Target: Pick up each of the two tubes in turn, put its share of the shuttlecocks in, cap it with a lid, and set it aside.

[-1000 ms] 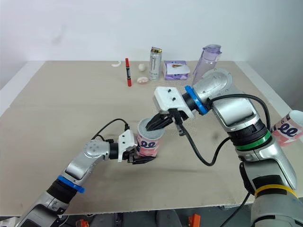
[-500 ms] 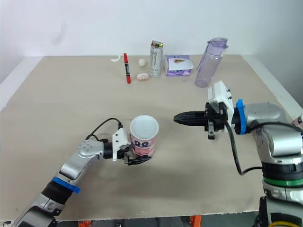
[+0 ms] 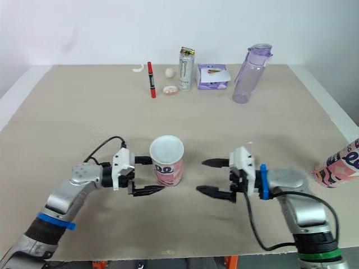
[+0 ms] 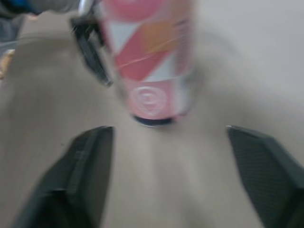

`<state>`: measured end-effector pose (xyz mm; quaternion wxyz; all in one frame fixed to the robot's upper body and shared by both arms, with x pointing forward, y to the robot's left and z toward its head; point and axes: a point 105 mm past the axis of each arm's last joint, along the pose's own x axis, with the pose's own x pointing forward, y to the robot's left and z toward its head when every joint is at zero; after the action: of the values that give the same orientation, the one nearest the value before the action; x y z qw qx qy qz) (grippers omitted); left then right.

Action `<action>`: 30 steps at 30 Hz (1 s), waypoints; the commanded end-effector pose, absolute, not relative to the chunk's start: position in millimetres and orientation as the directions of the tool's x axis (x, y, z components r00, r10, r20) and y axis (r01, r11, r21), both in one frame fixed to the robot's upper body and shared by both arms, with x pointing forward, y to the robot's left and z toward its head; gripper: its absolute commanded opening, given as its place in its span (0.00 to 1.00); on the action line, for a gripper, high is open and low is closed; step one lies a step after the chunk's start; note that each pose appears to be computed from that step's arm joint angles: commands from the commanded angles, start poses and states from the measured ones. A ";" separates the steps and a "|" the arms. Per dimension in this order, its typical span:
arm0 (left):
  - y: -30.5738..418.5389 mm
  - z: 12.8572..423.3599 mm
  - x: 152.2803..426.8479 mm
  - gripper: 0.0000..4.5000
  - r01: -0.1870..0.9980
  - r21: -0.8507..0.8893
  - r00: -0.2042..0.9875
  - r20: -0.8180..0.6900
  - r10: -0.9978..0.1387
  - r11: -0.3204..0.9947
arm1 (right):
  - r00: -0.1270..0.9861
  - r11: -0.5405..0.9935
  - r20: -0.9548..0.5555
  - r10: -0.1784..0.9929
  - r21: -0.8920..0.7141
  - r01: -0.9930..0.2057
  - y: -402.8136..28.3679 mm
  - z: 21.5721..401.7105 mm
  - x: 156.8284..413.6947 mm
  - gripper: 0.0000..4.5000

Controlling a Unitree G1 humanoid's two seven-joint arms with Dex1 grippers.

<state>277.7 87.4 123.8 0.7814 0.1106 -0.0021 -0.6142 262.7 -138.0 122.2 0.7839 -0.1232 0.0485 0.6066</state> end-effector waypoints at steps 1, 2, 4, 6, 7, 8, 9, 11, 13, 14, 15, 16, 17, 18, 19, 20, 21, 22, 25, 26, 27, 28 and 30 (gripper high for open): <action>99.2 143.8 266.2 1.00 0.943 0.215 0.275 -0.073 -0.959 0.254 | 0.269 0.237 -0.165 0.949 -0.191 -0.952 -113.1 123.5 269.1 0.97; 101.0 143.6 263.9 1.00 0.941 0.218 0.279 -0.072 -0.957 0.258 | 0.279 0.249 -0.153 0.948 -0.186 -0.950 -110.1 123.0 271.1 0.97; 103.7 142.8 260.0 1.00 0.936 0.229 0.290 -0.070 -0.954 0.268 | 0.289 0.263 -0.136 0.948 -0.180 -0.948 -104.7 122.3 274.0 0.97; 105.4 140.2 256.0 1.00 0.932 0.244 0.296 -0.078 -0.952 0.270 | 0.289 0.265 -0.124 0.949 -0.179 -0.947 -98.1 121.9 275.6 0.97; 106.4 138.3 253.8 1.00 0.930 0.251 0.298 -0.085 -0.951 0.269 | 0.288 0.264 -0.119 0.950 -0.183 -0.947 -94.1 121.1 276.0 0.97; 106.9 136.7 251.9 1.00 0.929 0.255 0.298 -0.090 -0.950 0.268 | 0.285 0.262 -0.115 0.952 -0.185 -0.947 -90.7 120.3 276.2 0.97; 107.7 135.4 250.4 1.00 0.928 0.260 0.300 -0.094 -0.949 0.268 | 0.284 0.261 -0.112 0.952 -0.186 -0.947 -87.3 119.7 276.4 0.97; 108.9 133.8 248.7 1.00 0.925 0.267 0.305 -0.098 -0.947 0.270 | 0.278 0.257 -0.101 0.955 -0.186 -0.948 -80.0 119.3 277.2 0.97; 110.4 133.5 248.3 1.00 0.921 0.271 0.314 -0.099 -0.944 0.278 | 0.273 0.252 -0.094 0.957 -0.185 -0.950 -72.9 118.4 278.5 0.97; 111.0 133.3 248.1 1.00 0.920 0.275 0.318 -0.101 -0.943 0.280 | 0.269 0.248 -0.093 0.959 -0.188 -0.950 -69.6 117.5 279.4 0.97; 111.9 133.3 248.1 1.00 0.918 0.278 0.321 -0.102 -0.942 0.283 | 0.262 0.241 -0.093 0.960 -0.192 -0.951 -65.7 116.4 280.3 0.97; 112.6 133.5 248.4 1.00 0.917 0.281 0.324 -0.103 -0.941 0.285 | 0.256 0.234 -0.095 0.962 -0.199 -0.952 -62.1 115.3 281.2 0.97; 113.3 134.0 248.9 1.00 0.915 0.284 0.327 -0.102 -0.939 0.288 | 0.252 0.229 -0.096 0.963 -0.202 -0.952 -58.8 114.1 282.3 0.97; 113.8 134.5 249.3 1.00 0.913 0.285 0.330 -0.102 -0.939 0.290 | 0.251 0.227 -0.097 0.963 -0.204 -0.952 -56.8 113.3 283.1 0.97; 113.6 134.9 249.7 1.00 0.913 0.287 0.331 -0.101 -0.938 0.292 | 0.250 0.226 -0.097 0.963 -0.206 -0.952 -55.9 112.7 283.8 0.97; 113.8 135.5 250.2 1.00 0.911 0.289 0.334 -0.100 -0.937 0.294 | 0.248 0.224 -0.097 0.964 -0.207 -0.952 -53.2 111.8 285.0 0.97; 114.0 135.9 250.6 1.00 0.910 0.290 0.336 -0.098 -0.937 0.296 | 0.245 0.221 -0.096 0.965 -0.208 -0.953 -50.7 110.9 285.8 0.97; 114.2 136.2 250.7 1.00 0.909 0.291 0.338 -0.097 -0.936 0.298 | 0.241 0.216 -0.096 0.966 -0.211 -0.953 -48.1 110.2 286.3 0.97; 114.8 135.5 249.8 1.00 0.908 0.292 0.340 -0.097 -0.935 0.300 | 0.231 0.206 -0.095 0.968 -0.219 -0.954 -42.2 108.8 287.9 0.97; 114.9 134.7 249.1 1.00 0.908 0.291 0.341 -0.098 -0.935 0.301 | 0.228 0.203 -0.092 0.969 -0.221 -0.954 -39.1 108.7 288.9 0.97; 114.7 134.1 248.4 1.00 0.908 0.289 0.342 -0.097 -0.935 0.302 | 0.226 0.201 -0.090 0.970 -0.222 -0.954 -36.5 108.7 290.0 0.97; 114.3 133.5 247.8 1.00 0.908 0.288 0.343 -0.097 -0.934 0.304 | 0.224 0.200 -0.088 0.971 -0.224 -0.954 -34.3 108.9 291.0 0.97; 113.5 131.9 246.8 1.00 0.909 0.284 0.344 -0.096 -0.934 0.305 | 0.221 0.197 -0.081 0.972 -0.231 -0.953 -29.6 110.6 293.7 0.97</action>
<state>251.2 115.2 123.0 0.8096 0.1347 -0.0204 -0.5709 290.0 -37.5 99.1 0.7765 -0.1068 -0.0135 0.6208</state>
